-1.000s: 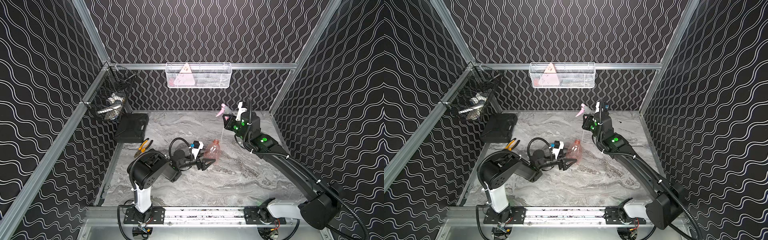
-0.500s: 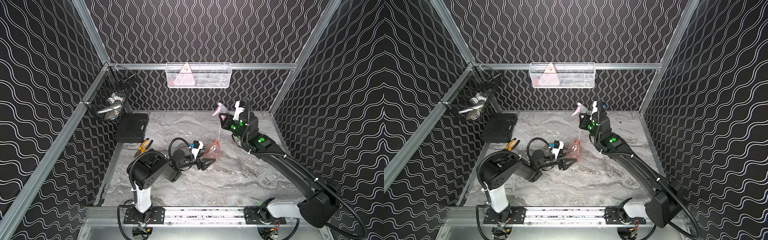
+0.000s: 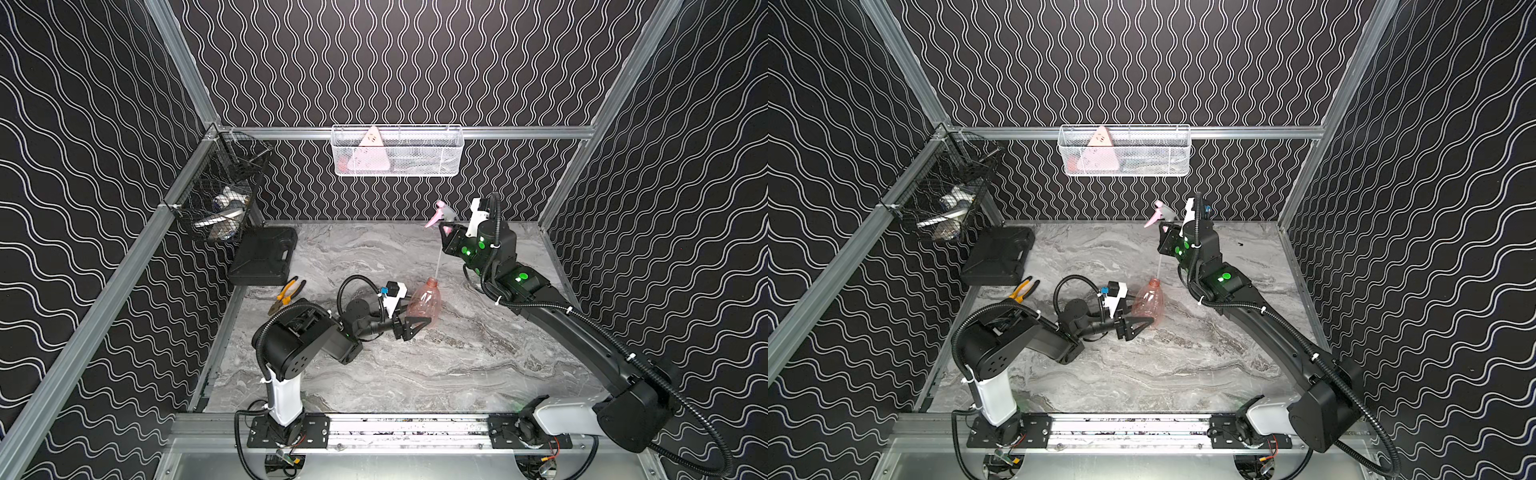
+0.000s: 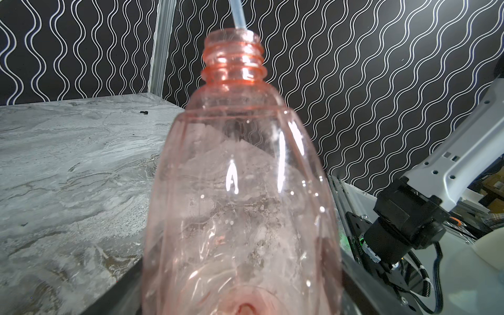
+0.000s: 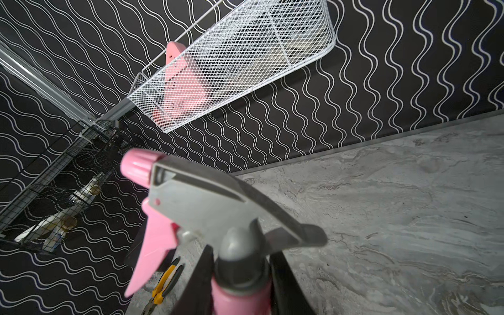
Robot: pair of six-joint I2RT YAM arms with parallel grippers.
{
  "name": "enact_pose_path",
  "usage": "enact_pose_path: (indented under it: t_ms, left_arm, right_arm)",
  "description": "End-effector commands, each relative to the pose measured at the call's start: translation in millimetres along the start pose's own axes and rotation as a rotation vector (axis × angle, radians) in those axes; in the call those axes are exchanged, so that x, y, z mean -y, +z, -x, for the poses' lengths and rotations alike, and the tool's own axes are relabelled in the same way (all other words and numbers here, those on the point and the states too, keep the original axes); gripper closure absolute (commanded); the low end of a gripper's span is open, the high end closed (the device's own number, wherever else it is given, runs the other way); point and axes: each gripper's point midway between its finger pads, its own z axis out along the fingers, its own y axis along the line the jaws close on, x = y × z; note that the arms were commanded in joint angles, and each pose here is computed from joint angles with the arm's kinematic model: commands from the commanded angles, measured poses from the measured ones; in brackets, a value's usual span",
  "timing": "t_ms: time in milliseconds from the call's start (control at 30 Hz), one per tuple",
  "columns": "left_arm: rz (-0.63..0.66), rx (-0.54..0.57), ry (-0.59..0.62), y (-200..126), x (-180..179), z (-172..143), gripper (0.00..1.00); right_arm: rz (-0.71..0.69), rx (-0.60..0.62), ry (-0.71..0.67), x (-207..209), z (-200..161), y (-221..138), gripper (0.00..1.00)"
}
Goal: Attach spray nozzles to spray bottles
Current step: Insert the spray nozzle into the spray bottle.
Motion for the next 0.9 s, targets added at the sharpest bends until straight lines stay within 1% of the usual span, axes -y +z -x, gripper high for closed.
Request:
enact_pose_path:
  t_ms: [0, 367, 533, 633, 733, 833, 867]
  left_arm:
    - [-0.017, 0.024, 0.039, 0.6, 3.9, 7.8, 0.45]
    - [-0.017, 0.043, 0.054, 1.8, 5.5, 17.7, 0.45]
    - [-0.007, 0.042, 0.057, 2.4, 3.8, 18.7, 0.45]
    - [0.022, 0.063, 0.062, 3.0, -1.3, 24.9, 0.45]
    - [0.053, 0.076, 0.081, 6.6, -7.0, 33.3, 0.47]
    - [0.076, 0.089, 0.117, 9.9, -9.9, 44.7, 0.46]
    - [0.082, 0.099, 0.131, 10.1, -9.9, 49.8, 0.46]
  right_arm:
    - [0.018, 0.029, -0.001, -5.8, 8.6, -1.1, 0.87]
    - [0.032, -0.024, 0.015, -1.9, -17.4, 4.5, 0.87]
    - [0.044, -0.037, 0.024, -5.8, -22.5, 0.9, 0.87]
    - [0.044, -0.049, 0.023, -7.6, -30.6, -5.2, 0.88]
    - [0.035, -0.051, -0.007, -11.2, -40.1, -13.1, 0.87]
    - [0.02, -0.034, -0.051, -17.4, -42.2, -20.3, 0.87]
    - [-0.002, -0.053, -0.074, -11.2, -54.5, -20.0, 0.87]
